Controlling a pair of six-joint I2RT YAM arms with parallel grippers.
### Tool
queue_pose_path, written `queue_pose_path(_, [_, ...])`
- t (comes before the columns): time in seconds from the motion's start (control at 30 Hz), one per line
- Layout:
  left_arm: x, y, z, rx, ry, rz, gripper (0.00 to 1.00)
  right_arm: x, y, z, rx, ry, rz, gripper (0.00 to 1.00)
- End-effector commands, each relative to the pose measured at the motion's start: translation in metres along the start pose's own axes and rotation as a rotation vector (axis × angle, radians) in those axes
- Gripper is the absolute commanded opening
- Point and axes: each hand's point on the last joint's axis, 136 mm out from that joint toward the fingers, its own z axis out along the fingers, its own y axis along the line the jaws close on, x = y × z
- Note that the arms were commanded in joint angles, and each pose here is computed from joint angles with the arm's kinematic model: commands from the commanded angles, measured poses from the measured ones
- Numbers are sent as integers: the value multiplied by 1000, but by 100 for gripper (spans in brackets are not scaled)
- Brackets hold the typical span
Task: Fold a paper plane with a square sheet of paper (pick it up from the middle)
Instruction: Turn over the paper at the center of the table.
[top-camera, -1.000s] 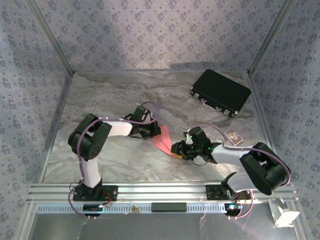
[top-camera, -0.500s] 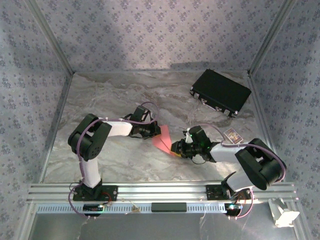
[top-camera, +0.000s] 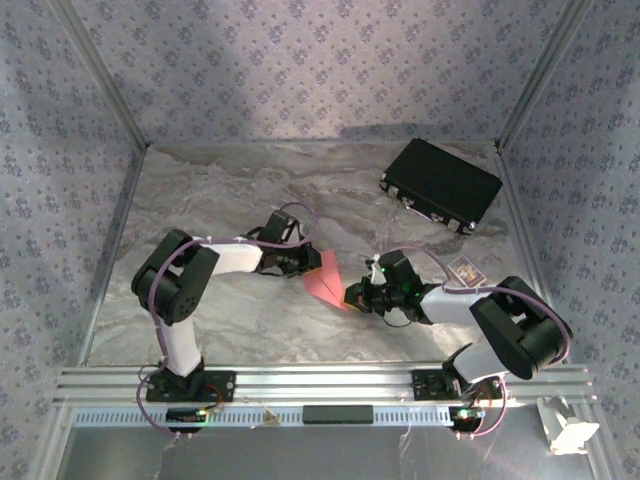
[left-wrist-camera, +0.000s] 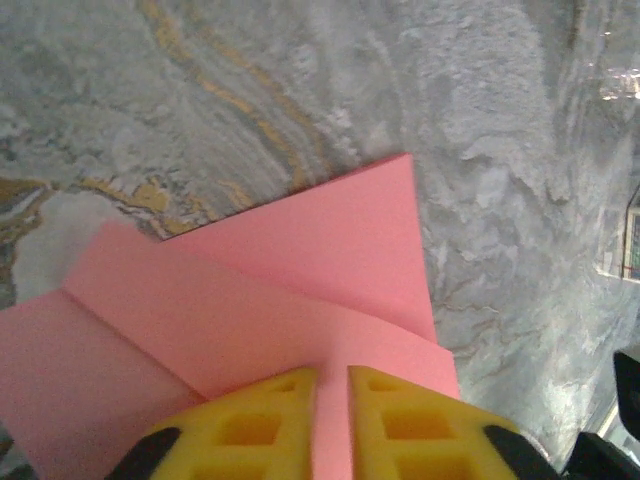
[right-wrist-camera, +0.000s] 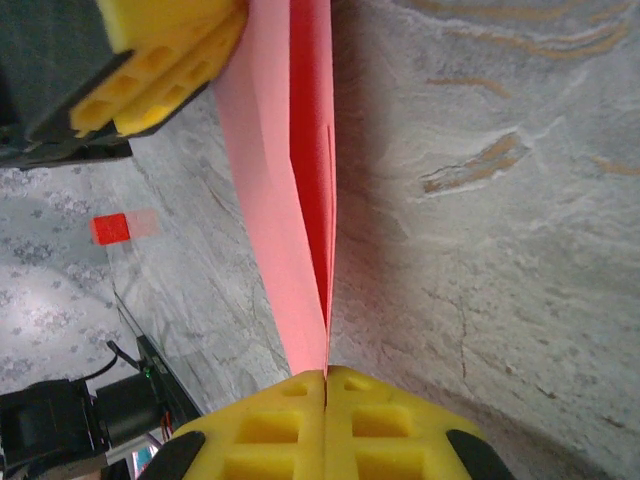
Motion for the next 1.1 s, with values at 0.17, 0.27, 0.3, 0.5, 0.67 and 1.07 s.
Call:
queue_pose_path(0.17, [-13,-45,-43,72,-95,96,36,1,2,-12,29,-10,-71,2])
queue_pose_path(0.27, [-15,-48,-56,59,-146,109,38,-5,3,-22,75,-53,-124,2])
queue_pose_path(0.3, [-17,-47,-63,38,-189,115,39,-7,5,-26,94,-76,-154,2])
queue_pose_path(0.5, [-22,-35,-94,-34,-345,133,41,-18,16,-53,188,-172,-316,2])
queue_pose_path(0.67, [-27,-34,-109,-43,-415,124,44,-25,22,-68,238,-226,-386,2])
queue_pose_path(1.07, [-30,-31,-135,-49,-528,153,46,-32,15,-96,411,-303,-477,1])
